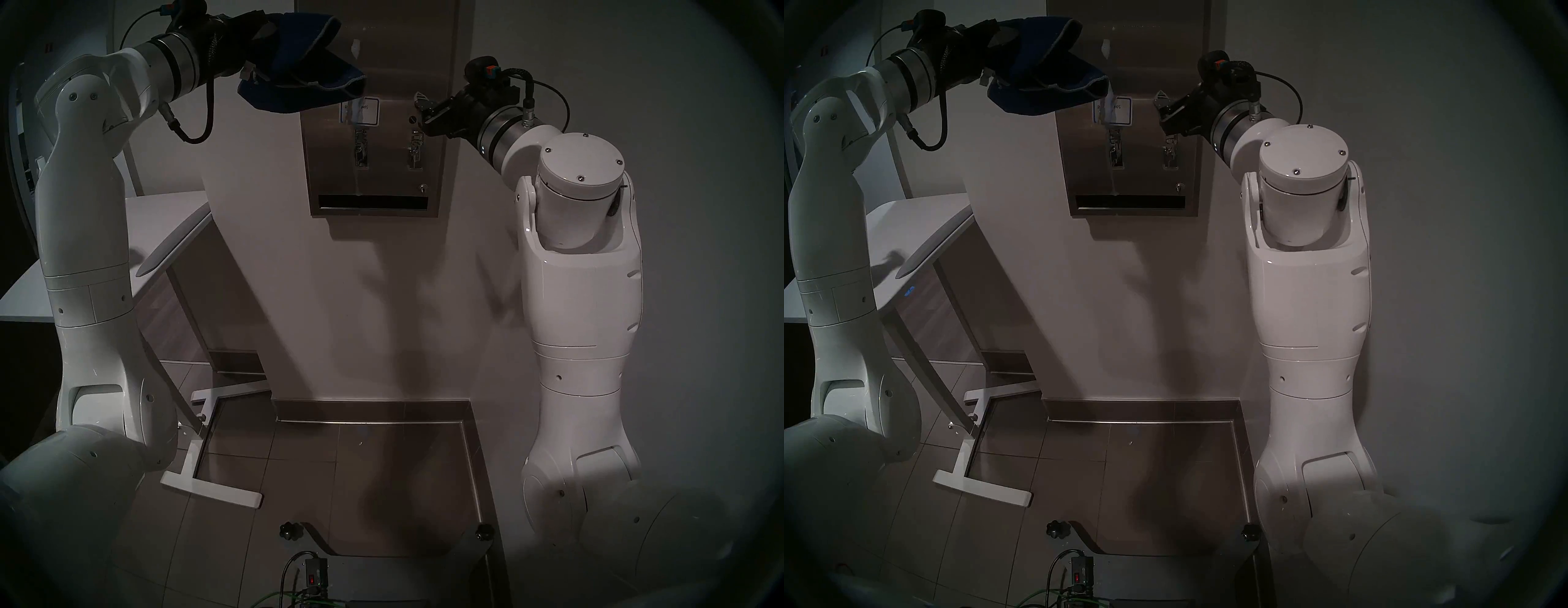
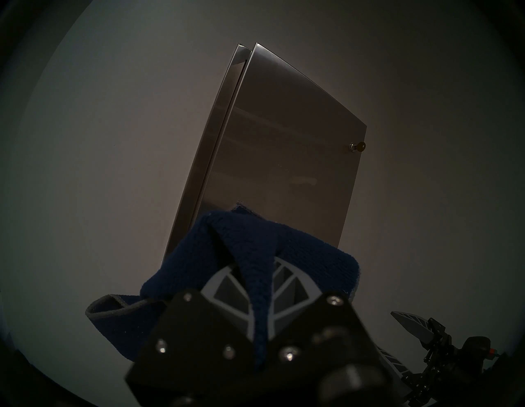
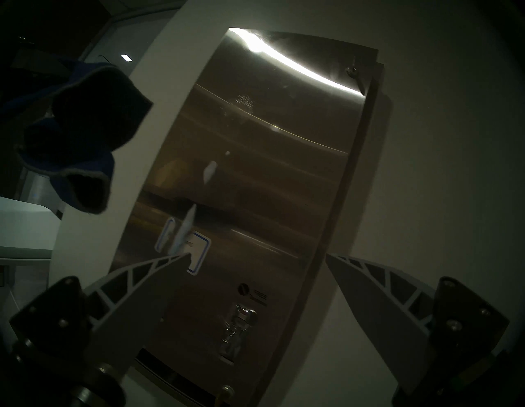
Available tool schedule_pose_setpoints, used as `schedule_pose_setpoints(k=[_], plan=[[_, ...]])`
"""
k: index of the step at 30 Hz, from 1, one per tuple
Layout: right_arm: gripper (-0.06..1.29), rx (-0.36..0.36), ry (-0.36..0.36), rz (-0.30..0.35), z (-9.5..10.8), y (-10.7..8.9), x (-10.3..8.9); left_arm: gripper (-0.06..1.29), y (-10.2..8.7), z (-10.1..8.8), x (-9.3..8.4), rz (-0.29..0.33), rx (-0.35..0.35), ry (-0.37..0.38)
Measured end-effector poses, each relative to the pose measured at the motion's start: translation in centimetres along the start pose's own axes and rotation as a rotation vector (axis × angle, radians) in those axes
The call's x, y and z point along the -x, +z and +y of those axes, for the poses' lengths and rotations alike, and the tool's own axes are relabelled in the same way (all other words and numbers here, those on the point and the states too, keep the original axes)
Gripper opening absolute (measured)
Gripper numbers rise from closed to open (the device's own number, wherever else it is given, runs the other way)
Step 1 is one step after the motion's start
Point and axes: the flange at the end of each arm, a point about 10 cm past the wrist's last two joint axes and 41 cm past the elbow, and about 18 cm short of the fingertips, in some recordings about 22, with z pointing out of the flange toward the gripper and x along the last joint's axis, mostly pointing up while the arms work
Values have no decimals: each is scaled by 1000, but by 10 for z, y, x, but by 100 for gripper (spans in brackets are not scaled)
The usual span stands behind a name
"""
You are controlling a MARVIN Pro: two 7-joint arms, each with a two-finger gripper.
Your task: Pick up the cloth and wipe the surface
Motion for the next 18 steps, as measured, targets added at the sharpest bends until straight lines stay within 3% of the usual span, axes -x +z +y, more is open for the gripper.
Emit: schedule_pose_setpoints(k=[18], plan=[[124,-175,38,84,-13,16,-19,3,10,14,9,-18,115,-125]])
